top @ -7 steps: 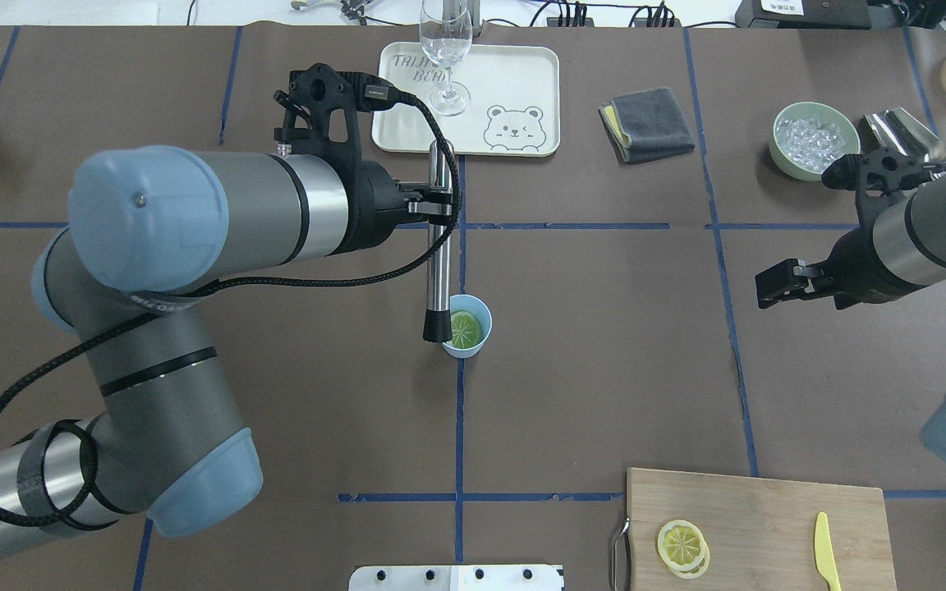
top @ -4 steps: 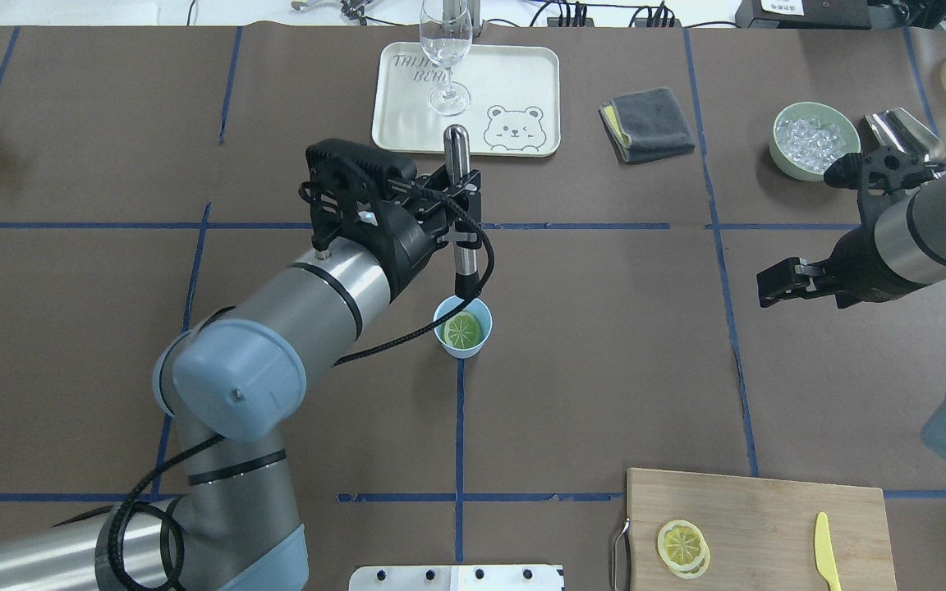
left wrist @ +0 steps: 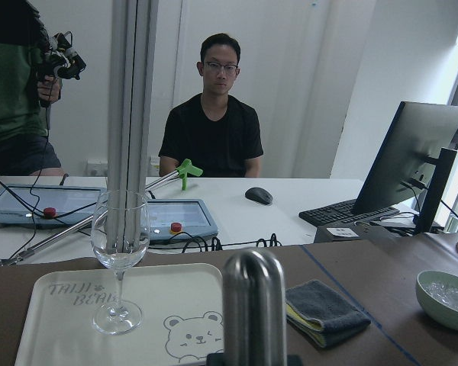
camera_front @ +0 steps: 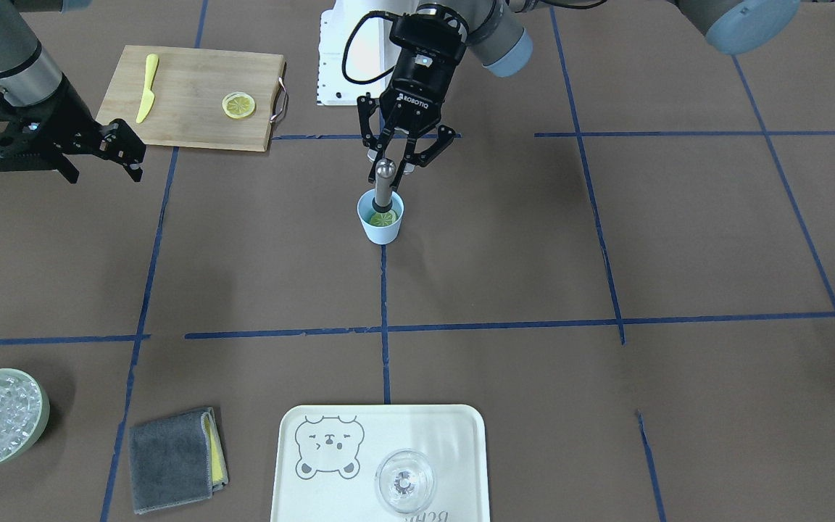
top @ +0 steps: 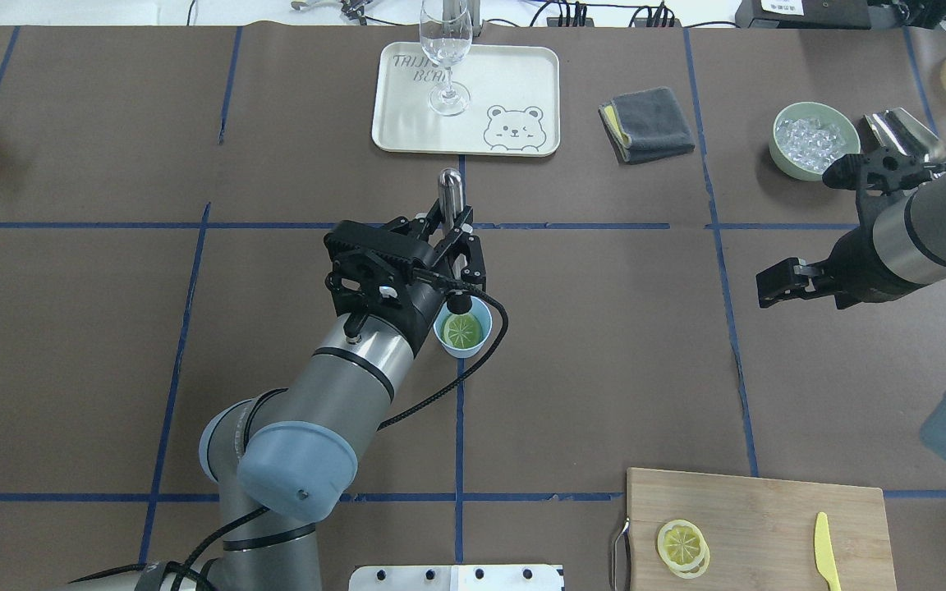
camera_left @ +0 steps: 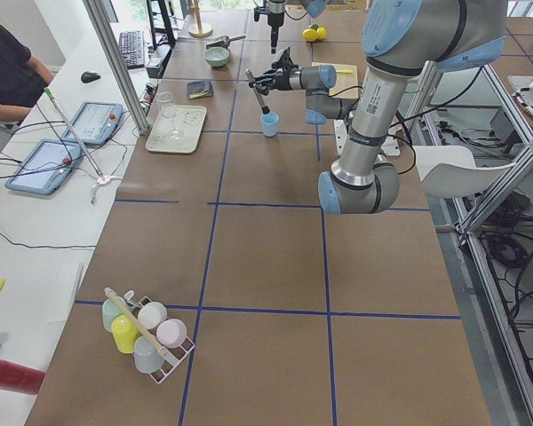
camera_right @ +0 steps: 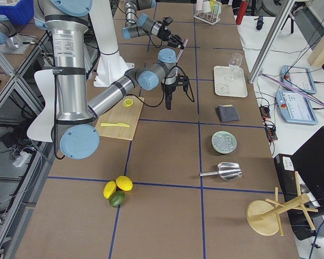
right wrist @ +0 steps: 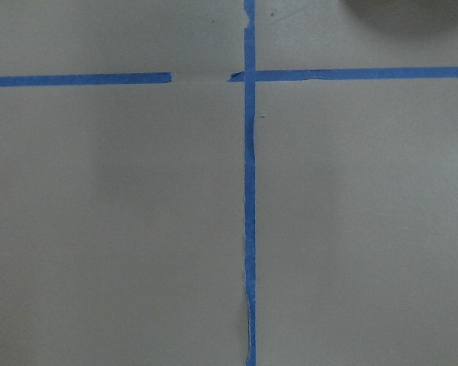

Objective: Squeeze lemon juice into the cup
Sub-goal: 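Press the muddler down into the cup onto the lemon slice, then lift the muddler out of the cup and carry it back with the left gripper, then lower the muddler onto the table and open the left gripper while the right arm withdraws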

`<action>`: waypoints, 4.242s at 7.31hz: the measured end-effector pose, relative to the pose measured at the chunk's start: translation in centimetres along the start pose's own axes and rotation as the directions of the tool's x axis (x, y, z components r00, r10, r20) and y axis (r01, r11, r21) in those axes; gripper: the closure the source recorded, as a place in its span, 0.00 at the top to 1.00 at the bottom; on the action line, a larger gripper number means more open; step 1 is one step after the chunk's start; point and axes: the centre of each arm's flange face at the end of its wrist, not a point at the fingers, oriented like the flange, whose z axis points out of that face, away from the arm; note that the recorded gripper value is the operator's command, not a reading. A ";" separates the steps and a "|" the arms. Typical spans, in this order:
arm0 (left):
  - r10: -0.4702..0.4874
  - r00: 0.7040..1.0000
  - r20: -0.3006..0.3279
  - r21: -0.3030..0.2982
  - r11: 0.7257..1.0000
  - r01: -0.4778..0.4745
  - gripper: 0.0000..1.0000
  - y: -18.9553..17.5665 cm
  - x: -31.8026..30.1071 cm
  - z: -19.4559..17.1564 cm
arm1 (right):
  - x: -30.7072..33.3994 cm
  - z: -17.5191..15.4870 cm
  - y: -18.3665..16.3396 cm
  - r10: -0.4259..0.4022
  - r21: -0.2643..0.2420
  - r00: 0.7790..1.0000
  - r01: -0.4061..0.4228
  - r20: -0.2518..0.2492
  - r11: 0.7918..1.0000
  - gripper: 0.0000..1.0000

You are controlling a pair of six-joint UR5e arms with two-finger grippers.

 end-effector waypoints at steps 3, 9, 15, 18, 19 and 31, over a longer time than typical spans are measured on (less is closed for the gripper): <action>0.022 1.000 0.016 -0.021 1.000 -0.022 0.00 2.6 0.5 0.4 | 0.1 0.1 0.0 0.001 -0.004 1.000 -0.001 0.000 1.000 1.00; 0.043 0.999 0.010 -0.058 0.997 -0.043 0.00 6.8 1.4 1.0 | 0.1 0.0 0.2 0.003 -0.016 1.000 -0.003 0.009 1.000 1.00; 0.099 0.992 -0.074 0.043 0.994 -0.096 0.00 -3.5 2.5 -2.5 | -0.1 0.0 0.2 0.000 -0.016 1.000 0.000 0.012 1.000 1.00; 0.112 0.982 -0.153 -0.062 0.991 -0.122 0.00 -7.4 -0.9 1.0 | 0.1 0.4 0.1 0.005 -0.021 1.000 -0.005 0.005 1.000 1.00; 0.145 0.978 -0.147 -0.167 0.971 -0.169 0.00 -7.5 -2.8 2.7 | 0.2 0.5 0.1 0.006 -0.023 1.000 -0.006 0.003 1.000 1.00; 0.057 0.962 0.267 -0.883 0.414 0.221 0.00 0.2 -45.3 -0.5 | 1.8 0.1 -0.6 0.036 -0.011 0.999 -0.036 -0.009 0.999 1.00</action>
